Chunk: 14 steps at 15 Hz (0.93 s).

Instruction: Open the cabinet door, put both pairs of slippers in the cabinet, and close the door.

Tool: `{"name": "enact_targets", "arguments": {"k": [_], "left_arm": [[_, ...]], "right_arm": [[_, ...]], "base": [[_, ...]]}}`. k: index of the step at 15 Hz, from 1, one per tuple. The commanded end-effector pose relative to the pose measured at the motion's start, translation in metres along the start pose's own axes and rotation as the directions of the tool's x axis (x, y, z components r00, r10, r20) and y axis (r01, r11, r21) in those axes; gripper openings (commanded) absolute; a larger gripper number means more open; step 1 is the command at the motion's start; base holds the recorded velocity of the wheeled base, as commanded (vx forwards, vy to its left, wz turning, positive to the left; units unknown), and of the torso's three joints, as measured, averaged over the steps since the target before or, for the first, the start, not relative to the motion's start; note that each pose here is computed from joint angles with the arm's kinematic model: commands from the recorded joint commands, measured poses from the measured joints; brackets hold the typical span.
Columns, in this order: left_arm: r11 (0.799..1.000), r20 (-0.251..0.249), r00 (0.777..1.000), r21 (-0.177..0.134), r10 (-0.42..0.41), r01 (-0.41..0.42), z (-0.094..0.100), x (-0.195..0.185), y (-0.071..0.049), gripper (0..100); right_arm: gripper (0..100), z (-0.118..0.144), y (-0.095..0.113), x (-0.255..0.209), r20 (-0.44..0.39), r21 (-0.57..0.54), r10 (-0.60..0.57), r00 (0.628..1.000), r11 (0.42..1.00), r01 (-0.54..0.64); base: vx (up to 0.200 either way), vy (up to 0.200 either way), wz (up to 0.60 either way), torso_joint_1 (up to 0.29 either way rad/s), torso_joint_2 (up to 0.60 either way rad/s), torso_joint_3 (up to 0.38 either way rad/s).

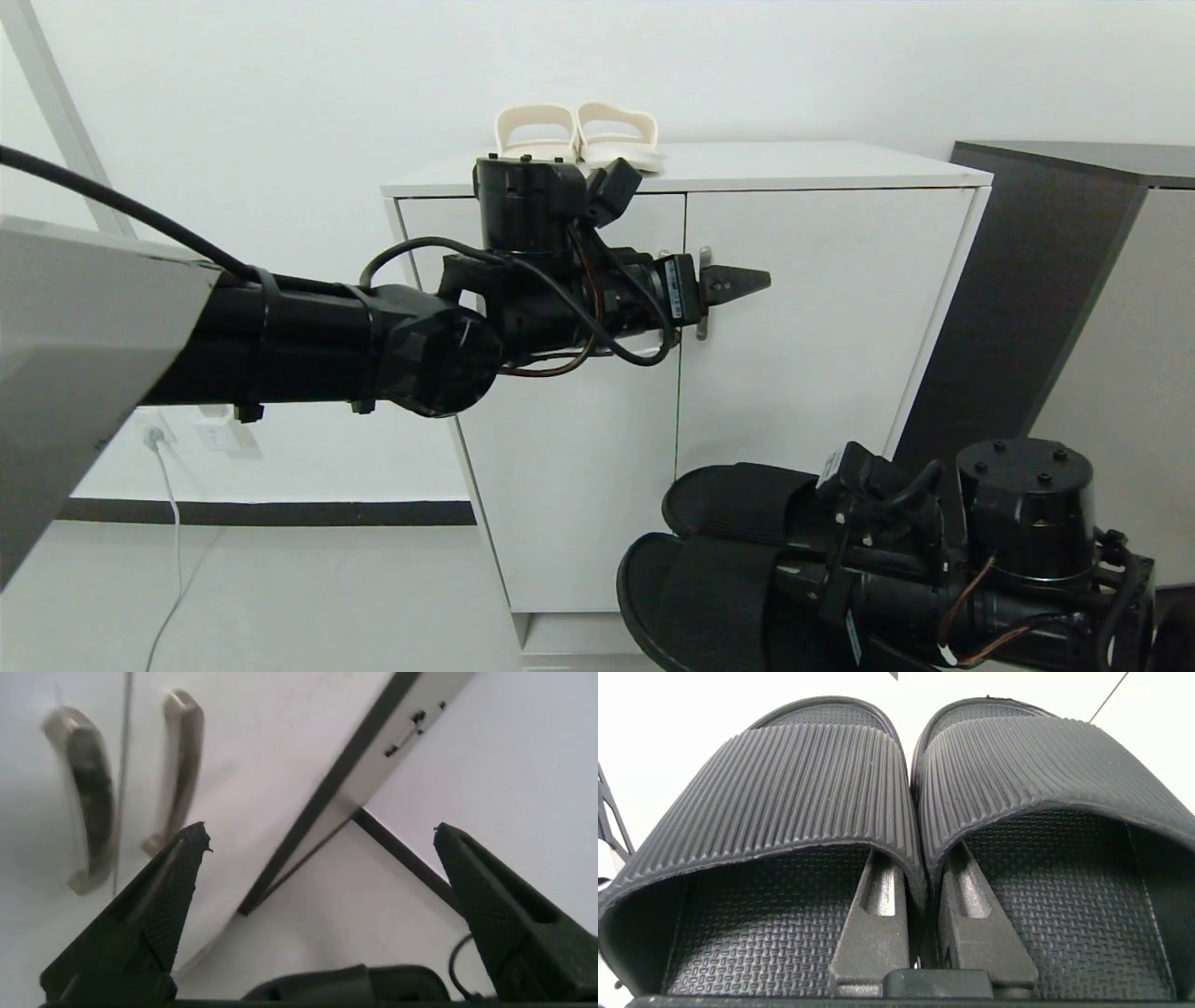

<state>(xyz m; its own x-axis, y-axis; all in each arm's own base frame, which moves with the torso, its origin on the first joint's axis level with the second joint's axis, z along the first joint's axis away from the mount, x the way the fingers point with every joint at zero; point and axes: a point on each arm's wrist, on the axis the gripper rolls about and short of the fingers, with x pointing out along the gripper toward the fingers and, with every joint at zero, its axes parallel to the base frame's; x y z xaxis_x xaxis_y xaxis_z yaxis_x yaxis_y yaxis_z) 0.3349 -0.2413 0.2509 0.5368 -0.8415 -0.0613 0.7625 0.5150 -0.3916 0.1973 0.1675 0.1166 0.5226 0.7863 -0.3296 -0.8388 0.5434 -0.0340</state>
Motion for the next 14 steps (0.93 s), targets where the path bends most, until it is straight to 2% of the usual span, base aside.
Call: {"name": "enact_targets", "arguments": {"k": [1, 3, 6, 10, 14], "left_arm": [[1.0, 0.013, 1.0, 0.003, 0.012, -0.012, 0.002, 0.005, 0.002, 100], [0.999, 0.005, 0.999, -0.002, 0.033, -0.033, 0.004, 0.009, 0.005, 100], [0.996, 0.03, 0.996, -0.001, 0.086, -0.086, 0.002, 0.025, 0.014, 100], [0.995, 0.018, 0.995, -0.007, 0.1, -0.1, 0.0, 0.039, 0.022, 100], [0.995, 0.015, 0.995, -0.008, 0.1, -0.1, 0.002, 0.046, 0.023, 100]], "right_arm": [[0, 0.0, 0.0, 0.0, 0.0, 0.0, 0.0, 1.0, 1.0, 0.0], [0, 0.0, 0.0, 0.0, -0.001, -0.002, -0.002, 1.0, 1.0, 0.002], [0, -0.001, 0.0, 0.0, -0.002, -0.001, -0.003, 1.0, 1.0, 0.003], [0, -0.001, 0.0, 0.001, -0.007, 0.0, -0.002, 1.0, 1.0, 0.002], [0, -0.004, 0.001, 0.0, -0.017, -0.002, -0.001, 1.0, 1.0, 0.001]], "base": [[0.0, 0.0, 0.0, 0.0, 0.0, 0.0], [0.0, 0.0, 0.0, 0.0, 0.0, 0.0], [0.0, 0.0, 0.0, 0.0, 0.0, 0.0], [0.0, 0.0, 0.0, 0.0, 0.0, 0.0], [0.0, 0.0, 0.0, 0.0, 0.0, 0.0]]}}
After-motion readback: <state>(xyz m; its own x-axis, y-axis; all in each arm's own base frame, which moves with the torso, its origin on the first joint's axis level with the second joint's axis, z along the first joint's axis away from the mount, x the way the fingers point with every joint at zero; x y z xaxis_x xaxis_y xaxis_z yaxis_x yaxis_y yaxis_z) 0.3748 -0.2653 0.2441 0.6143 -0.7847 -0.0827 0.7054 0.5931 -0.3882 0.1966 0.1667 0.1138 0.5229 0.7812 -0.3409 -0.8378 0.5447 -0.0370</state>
